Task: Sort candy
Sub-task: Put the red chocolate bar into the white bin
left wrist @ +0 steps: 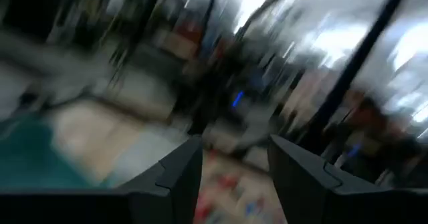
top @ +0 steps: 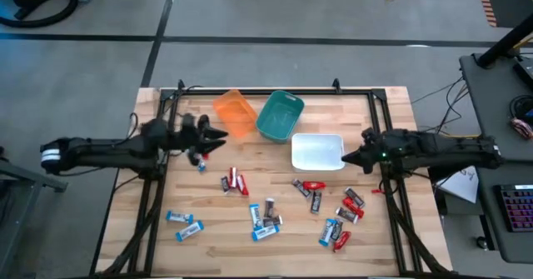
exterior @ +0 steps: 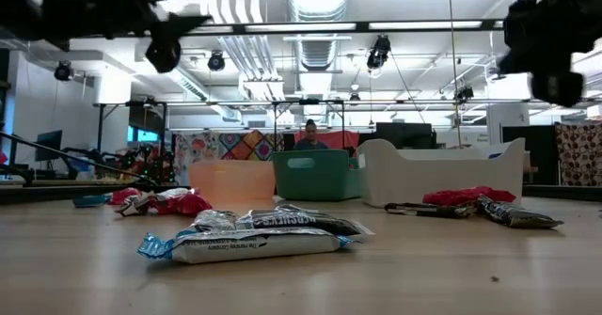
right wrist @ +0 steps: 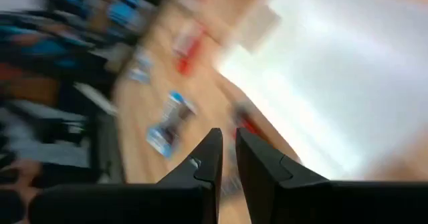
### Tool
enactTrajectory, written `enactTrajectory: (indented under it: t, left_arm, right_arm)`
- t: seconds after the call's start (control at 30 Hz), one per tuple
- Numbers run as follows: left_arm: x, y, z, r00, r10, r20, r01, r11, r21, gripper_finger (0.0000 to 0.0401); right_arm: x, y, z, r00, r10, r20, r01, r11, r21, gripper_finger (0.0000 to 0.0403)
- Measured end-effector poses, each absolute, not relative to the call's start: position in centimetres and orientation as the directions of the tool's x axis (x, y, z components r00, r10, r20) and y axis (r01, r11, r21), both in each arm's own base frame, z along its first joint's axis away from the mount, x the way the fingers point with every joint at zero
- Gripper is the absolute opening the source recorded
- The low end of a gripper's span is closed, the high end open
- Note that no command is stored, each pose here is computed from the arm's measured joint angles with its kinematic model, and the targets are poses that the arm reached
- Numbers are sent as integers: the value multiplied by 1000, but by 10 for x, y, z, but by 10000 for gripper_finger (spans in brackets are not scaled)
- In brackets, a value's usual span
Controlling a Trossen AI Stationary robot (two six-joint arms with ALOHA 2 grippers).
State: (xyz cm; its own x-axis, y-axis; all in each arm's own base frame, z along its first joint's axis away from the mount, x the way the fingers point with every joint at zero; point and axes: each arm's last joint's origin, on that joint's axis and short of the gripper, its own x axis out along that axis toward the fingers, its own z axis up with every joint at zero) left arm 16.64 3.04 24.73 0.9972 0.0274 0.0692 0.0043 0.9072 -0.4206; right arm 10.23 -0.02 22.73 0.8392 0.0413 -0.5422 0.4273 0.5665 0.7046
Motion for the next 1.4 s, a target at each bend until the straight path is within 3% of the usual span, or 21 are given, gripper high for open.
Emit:
enactTrajectory:
  t: [0.17,0.3,0.53,0.83,0.93,1.1,1.4]
  left_arm:
    - [179,35,257,962,109,-251,-198,911,-362,153]
    - [182,36,260,923,170,-346,-278,916,-291,153]
    - [179,30,256,929,149,-337,-256,920,-297,153]
    - [182,29,257,941,119,-316,-248,878,-409,153]
    - [189,28,259,962,41,-270,-161,883,-441,153]
    - [200,25,266,987,-43,-155,-29,901,-434,153]
    - [203,4,269,990,-64,-127,8,917,-399,153]
  right_arm:
    - [110,4,231,606,157,-780,675,418,608,38]
    - [121,8,231,485,254,-837,734,402,548,38]
    - [133,14,225,391,425,-816,676,470,568,38]
    - [141,14,218,339,425,-839,710,469,525,38]
    - [144,13,215,325,414,-850,722,472,506,38]
    - [151,14,211,315,408,-857,698,512,500,38]
    - [152,49,202,198,395,-897,718,565,407,38]
